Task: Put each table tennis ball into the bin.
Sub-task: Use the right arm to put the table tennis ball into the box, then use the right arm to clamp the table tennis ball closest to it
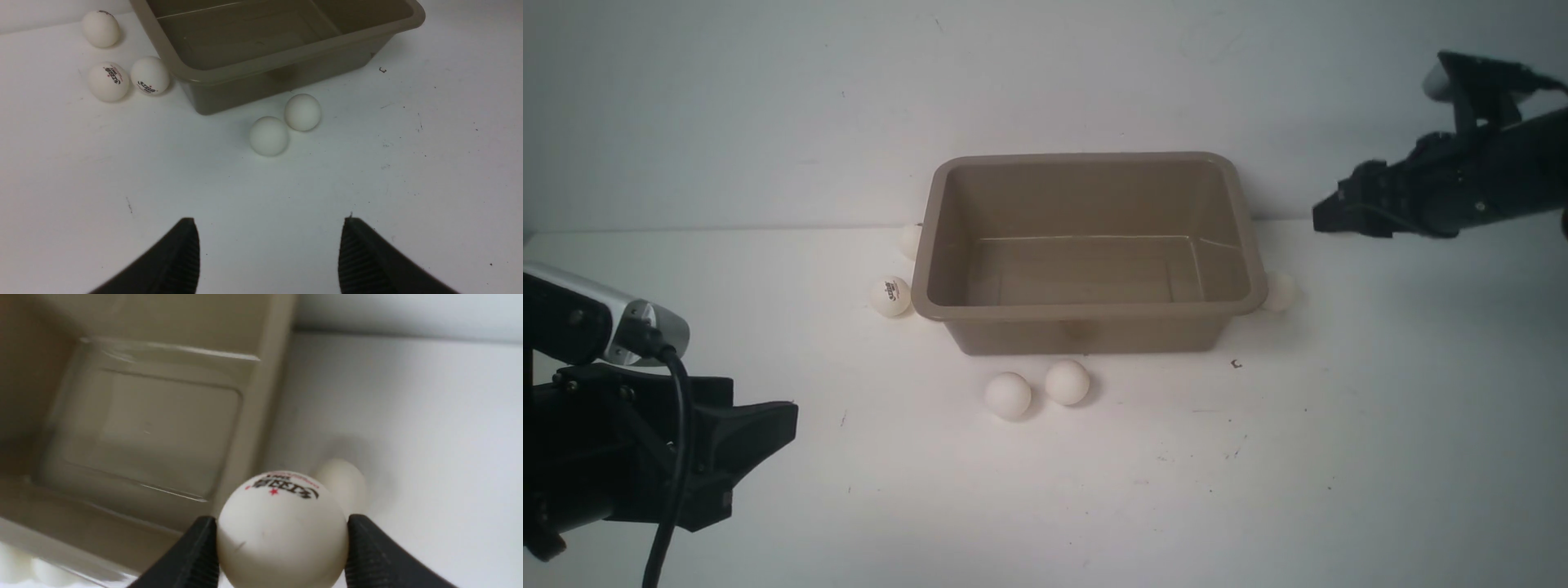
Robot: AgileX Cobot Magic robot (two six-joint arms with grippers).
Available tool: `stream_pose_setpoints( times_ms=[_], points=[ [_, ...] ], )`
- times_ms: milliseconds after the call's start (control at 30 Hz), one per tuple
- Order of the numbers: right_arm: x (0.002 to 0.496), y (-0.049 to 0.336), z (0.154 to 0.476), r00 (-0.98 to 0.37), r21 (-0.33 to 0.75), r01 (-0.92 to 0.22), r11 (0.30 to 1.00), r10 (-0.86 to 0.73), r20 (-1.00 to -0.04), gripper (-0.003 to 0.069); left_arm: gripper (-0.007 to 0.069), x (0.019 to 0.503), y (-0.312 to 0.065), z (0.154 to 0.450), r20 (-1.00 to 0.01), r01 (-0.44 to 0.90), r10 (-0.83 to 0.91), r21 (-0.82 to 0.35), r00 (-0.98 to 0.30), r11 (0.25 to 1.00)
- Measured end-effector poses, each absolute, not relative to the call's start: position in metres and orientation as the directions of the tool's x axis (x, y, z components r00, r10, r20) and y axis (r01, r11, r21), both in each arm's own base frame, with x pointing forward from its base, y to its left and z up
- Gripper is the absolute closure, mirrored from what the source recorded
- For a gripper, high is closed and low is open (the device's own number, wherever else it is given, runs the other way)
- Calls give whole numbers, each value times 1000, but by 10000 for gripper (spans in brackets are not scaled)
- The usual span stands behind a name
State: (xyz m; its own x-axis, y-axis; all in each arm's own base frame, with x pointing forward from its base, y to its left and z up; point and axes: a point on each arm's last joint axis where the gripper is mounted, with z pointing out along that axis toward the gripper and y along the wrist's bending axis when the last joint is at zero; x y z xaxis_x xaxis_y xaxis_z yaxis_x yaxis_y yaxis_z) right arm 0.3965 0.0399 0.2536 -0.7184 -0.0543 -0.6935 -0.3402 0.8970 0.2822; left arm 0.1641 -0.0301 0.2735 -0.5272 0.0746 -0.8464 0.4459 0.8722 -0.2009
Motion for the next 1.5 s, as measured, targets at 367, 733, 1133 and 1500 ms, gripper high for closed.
stream_pose_setpoints(
  times_ms=[367, 733, 1133, 1500],
  points=[
    [426, 101, 231, -652, 369, -571, 733, -132, -747, 299, 207, 164, -30, 273, -846, 448, 75, -202, -528, 871],
    [438, 103, 221, -646, 356, -599, 718, -169, -745, 216, 207, 164, -30, 273, -846, 449, 76, -203, -528, 870],
    [446, 33, 230, -624, 299, -525, 797, -122, -772, 108, 207, 163, -32, 273, -842, 463, 80, -212, -534, 861],
    [441, 5, 194, -629, 134, -623, 771, -392, -672, 108, 207, 163, -32, 273, -842, 465, 82, -211, -534, 860]
  ],
)
